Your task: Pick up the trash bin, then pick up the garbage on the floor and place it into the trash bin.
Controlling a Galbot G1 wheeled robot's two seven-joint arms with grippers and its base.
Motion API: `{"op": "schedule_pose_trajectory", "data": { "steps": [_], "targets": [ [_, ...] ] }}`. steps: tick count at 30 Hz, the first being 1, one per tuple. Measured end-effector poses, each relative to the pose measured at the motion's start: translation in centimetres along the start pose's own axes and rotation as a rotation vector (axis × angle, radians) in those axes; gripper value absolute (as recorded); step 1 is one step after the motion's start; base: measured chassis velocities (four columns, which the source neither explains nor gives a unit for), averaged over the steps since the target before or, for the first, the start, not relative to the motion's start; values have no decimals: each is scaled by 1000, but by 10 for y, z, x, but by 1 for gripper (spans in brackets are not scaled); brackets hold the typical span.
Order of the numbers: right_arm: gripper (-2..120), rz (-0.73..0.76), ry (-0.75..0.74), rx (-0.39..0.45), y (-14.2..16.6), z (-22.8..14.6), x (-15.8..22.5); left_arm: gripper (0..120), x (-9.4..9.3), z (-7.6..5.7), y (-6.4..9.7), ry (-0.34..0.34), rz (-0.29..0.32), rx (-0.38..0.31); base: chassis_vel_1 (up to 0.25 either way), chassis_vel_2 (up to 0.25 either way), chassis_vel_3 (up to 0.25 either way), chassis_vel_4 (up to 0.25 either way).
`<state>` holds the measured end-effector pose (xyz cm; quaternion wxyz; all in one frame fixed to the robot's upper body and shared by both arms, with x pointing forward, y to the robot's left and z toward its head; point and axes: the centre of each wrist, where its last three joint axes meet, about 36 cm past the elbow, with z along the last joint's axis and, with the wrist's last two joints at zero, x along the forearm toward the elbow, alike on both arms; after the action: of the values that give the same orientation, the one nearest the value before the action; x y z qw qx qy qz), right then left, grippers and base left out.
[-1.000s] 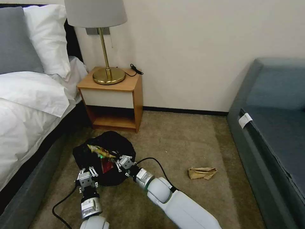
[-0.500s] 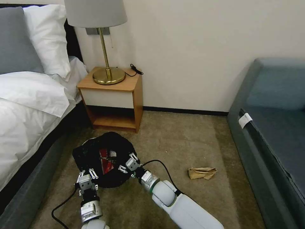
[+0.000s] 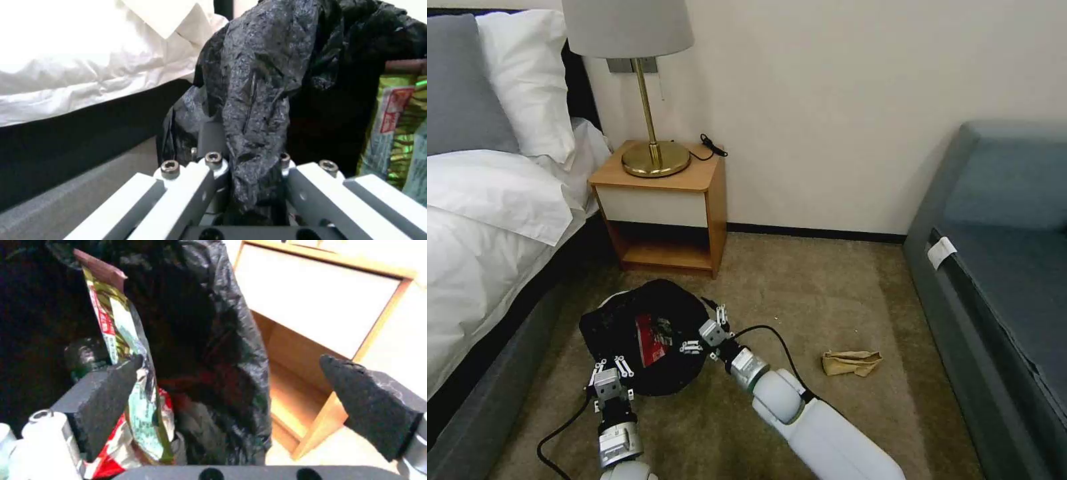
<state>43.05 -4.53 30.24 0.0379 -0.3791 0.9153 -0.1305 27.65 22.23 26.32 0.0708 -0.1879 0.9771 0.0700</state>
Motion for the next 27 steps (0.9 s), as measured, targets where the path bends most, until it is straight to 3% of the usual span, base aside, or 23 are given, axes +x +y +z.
{"op": "schedule_pose_trajectory", "data": {
  "steps": [16, 27],
  "targets": [
    [100, 78, 15, 32, -29, -18, -21, 3, -1, -4, 6, -5, -3, 8, 0, 0, 0, 0],
    [100, 131, 40, 49, -52, -13, -8, 3, -1, -4, 4, 10, -6, 24, 0, 0, 0, 0]
  ]
}}
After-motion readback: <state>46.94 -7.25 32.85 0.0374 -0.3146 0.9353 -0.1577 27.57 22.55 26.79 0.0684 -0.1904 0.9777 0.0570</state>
